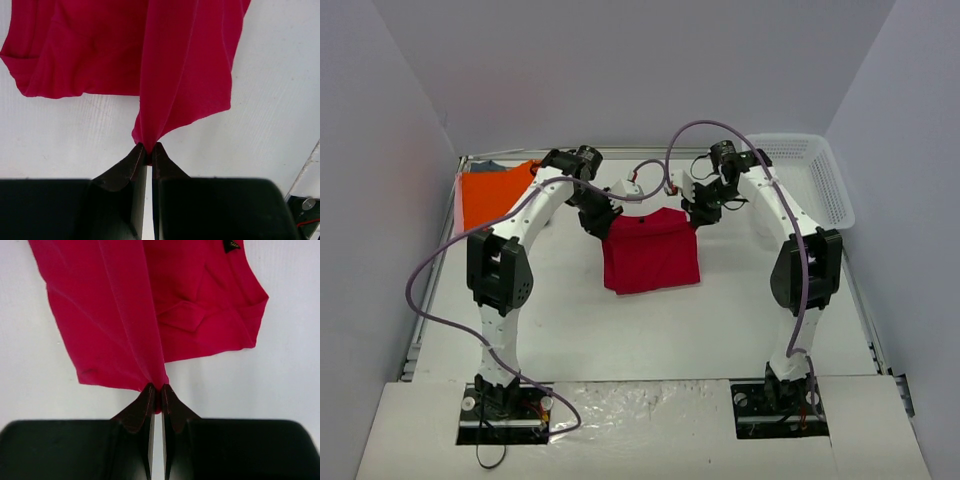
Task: Fold and stack the t-shirts
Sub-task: Fold the long partially folded tshirt into a neat square
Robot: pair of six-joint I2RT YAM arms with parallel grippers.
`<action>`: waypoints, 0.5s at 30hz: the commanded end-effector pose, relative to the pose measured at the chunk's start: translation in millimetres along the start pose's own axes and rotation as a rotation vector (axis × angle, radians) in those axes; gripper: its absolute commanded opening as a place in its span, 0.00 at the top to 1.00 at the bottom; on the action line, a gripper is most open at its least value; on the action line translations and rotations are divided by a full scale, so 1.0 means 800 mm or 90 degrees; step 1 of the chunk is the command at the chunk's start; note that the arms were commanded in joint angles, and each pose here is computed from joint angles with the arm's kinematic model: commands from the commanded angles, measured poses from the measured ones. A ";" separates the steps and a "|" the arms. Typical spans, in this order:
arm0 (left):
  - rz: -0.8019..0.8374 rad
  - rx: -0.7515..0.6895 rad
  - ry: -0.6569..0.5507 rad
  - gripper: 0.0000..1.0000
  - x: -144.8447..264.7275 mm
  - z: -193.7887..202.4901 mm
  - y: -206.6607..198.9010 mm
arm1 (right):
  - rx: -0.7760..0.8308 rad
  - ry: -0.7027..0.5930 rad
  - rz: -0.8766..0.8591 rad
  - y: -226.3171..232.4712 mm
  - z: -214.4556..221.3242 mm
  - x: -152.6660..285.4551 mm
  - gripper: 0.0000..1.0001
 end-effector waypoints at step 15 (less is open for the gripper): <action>-0.154 0.001 -0.089 0.55 0.028 -0.067 0.115 | -0.053 -0.008 0.088 -0.146 0.030 -0.058 0.50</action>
Point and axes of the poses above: each gripper's point midway between its finger pads, its own x axis back along the fingers, its own y axis along the line the jaws close on, z = x × y, the point moved 2 cm from there along x, back along the fingers, and after that the axes turned 7 degrees about x, right-handed, at the moved point
